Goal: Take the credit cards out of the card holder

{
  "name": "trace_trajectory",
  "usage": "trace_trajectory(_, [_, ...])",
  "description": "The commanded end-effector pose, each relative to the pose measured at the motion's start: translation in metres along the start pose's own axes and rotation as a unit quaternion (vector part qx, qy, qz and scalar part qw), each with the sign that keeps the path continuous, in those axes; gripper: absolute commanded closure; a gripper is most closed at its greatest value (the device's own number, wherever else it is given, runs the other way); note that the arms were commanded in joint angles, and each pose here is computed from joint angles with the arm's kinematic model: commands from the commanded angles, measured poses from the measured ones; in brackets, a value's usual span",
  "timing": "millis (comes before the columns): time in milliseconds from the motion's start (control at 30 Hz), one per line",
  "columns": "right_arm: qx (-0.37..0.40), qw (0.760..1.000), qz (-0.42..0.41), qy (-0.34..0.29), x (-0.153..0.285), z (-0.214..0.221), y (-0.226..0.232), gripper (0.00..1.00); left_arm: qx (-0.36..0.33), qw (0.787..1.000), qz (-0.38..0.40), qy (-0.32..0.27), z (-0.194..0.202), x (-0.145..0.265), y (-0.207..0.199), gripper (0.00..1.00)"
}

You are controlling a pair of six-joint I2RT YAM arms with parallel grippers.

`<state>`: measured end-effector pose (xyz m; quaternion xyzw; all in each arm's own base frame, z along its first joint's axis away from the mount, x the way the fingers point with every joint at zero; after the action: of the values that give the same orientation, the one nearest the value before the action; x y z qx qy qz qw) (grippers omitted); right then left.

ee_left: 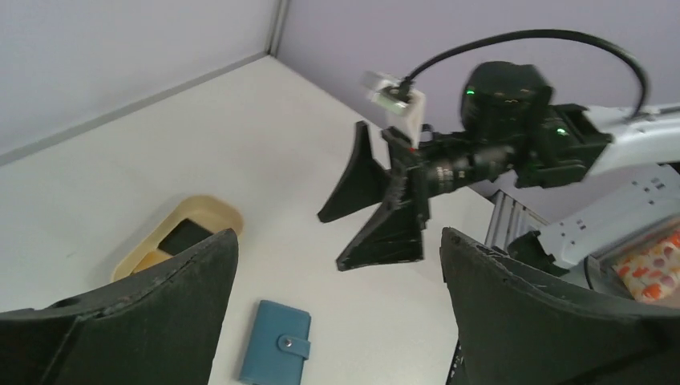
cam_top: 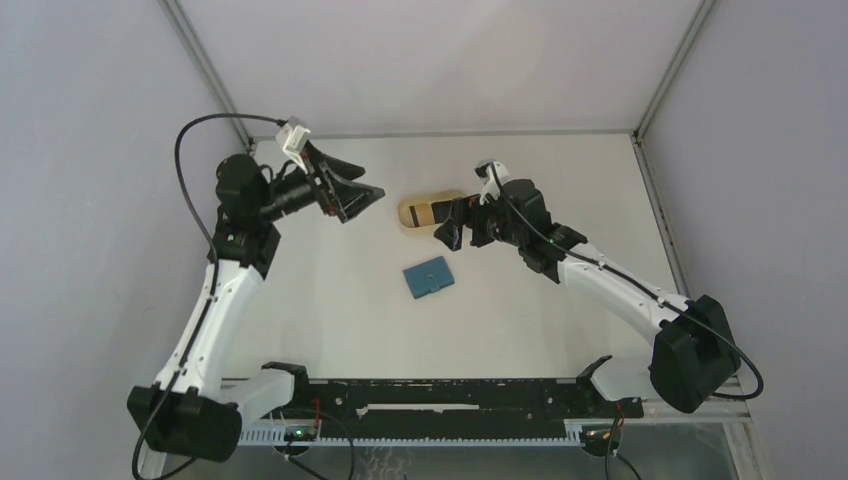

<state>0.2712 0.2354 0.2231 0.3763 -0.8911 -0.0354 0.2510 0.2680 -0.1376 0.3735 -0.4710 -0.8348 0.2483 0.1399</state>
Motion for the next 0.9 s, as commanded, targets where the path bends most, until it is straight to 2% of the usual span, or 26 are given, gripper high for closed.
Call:
trace_trajectory(0, [0.032, 0.999, -0.002, -0.036, -0.001, -0.024, 0.008, 0.00, -0.079, 0.992, 0.081, -0.047, -0.005, 0.017, -0.042, 0.00])
trace_trajectory(67, [0.035, 0.999, -0.008, -0.036, -0.002, -0.023, 0.009, 0.00, -0.052, 0.995, 0.071, -0.053, -0.004, 0.015, -0.039, 0.00])
trace_trajectory(200, [0.022, 1.000, -0.017, -0.014, -0.010, -0.014, 0.007, 0.00, 0.047, 0.996, 0.066, -0.024, -0.003, 0.001, -0.026, 0.00])
trace_trajectory(267, [0.006, 1.000, -0.009, 0.016, -0.018, -0.006, 0.005, 0.00, 0.062, 0.998, 0.008, -0.013, -0.004, -0.004, -0.008, 0.00])
trace_trajectory(333, [0.002, 0.999, 0.007, 0.047, -0.027, 0.003, 0.005, 0.03, 0.075, 0.992, -0.098, -0.002, 0.004, -0.007, 0.025, 0.05])
trace_trajectory(400, [0.008, 0.997, 0.026, 0.068, -0.038, 0.016, 0.008, 0.05, 0.081, 0.976, -0.203, 0.017, 0.017, -0.009, 0.052, 0.09])
trace_trajectory(467, [0.000, 0.995, 0.042, 0.089, -0.049, 0.030, 0.010, 0.08, 0.088, 0.949, -0.302, 0.031, 0.035, -0.010, 0.077, 0.10])
trace_trajectory(567, [-0.030, 0.990, 0.044, 0.133, -0.066, 0.047, 0.009, 0.14, 0.114, 0.909, -0.397, 0.053, 0.072, -0.011, 0.107, 0.12])
trace_trajectory(633, [-0.039, 0.986, 0.052, 0.156, -0.075, 0.059, 0.008, 0.16, 0.146, 0.895, -0.418, 0.054, 0.095, -0.015, 0.121, 0.12])
trace_trajectory(733, [-0.033, 0.982, 0.066, 0.171, -0.085, 0.072, 0.008, 0.16, 0.190, 0.894, -0.402, 0.061, 0.124, -0.023, 0.129, 0.15])
trace_trajectory(867, [-0.007, 0.978, 0.085, 0.189, -0.093, 0.079, 0.011, 0.22, 0.197, 0.891, -0.403, 0.066, 0.134, -0.024, 0.130, 0.15])
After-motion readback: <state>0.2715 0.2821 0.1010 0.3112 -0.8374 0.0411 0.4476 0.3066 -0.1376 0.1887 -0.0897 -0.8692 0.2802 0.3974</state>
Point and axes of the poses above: each gripper's point midway between its finger pads, its own x axis back along the fingers, its own y axis along the line the jaws close on, z = x × y, the point moved 6 cm from there along x, back along the fingers, and after that the axes turned 12 degrees about x, right-handed, at the moved point
